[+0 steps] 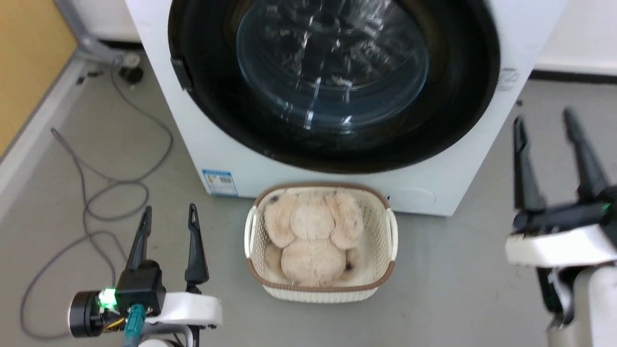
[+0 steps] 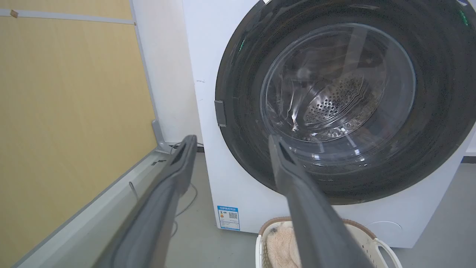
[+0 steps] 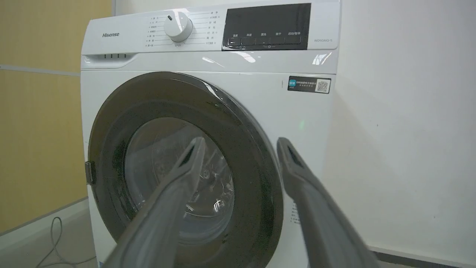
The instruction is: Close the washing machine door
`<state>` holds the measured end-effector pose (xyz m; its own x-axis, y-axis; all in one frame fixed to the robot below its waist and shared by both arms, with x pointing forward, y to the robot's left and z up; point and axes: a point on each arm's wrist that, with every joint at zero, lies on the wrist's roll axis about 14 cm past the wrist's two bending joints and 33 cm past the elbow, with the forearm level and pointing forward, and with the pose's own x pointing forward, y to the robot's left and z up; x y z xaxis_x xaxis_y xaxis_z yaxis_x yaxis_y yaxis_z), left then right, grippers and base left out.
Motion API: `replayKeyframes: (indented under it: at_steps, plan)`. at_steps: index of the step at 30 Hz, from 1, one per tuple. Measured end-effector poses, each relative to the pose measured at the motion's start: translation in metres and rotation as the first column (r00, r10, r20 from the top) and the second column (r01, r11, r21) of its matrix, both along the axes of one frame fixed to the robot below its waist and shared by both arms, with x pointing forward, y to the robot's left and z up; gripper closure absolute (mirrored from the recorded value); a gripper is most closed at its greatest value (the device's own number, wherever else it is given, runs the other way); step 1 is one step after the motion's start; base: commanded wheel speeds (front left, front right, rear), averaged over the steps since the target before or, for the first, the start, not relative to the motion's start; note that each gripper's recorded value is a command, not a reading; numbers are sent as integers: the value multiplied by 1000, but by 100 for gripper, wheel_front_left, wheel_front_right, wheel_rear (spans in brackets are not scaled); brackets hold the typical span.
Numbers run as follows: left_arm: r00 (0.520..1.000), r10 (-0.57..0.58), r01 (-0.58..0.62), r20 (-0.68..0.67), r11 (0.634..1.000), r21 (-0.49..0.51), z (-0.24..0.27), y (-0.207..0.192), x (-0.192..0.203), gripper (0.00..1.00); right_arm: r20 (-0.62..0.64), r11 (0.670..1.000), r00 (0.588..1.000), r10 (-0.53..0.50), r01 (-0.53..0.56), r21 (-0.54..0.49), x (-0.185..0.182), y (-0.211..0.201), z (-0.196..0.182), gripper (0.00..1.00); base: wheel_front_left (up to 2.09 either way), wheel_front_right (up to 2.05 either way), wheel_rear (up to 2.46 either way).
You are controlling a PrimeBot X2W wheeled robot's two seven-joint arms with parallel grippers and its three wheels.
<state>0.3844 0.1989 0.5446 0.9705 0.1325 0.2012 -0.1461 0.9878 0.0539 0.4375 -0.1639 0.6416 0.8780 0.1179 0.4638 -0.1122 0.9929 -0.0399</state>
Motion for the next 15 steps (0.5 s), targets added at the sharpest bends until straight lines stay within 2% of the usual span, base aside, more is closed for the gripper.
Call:
replayKeyframes:
  at_steps: [6,15]
  plan:
    - [1000,-13,13,16,1000,18,6,-3,-13,0,-106,1000,994,-19,20,7,-25,-7,-34,0,0,0,0]
    - [1000,-25,24,15,999,23,6,-5,-25,0,-240,996,971,5,16,82,-56,-9,-81,0,0,0,0]
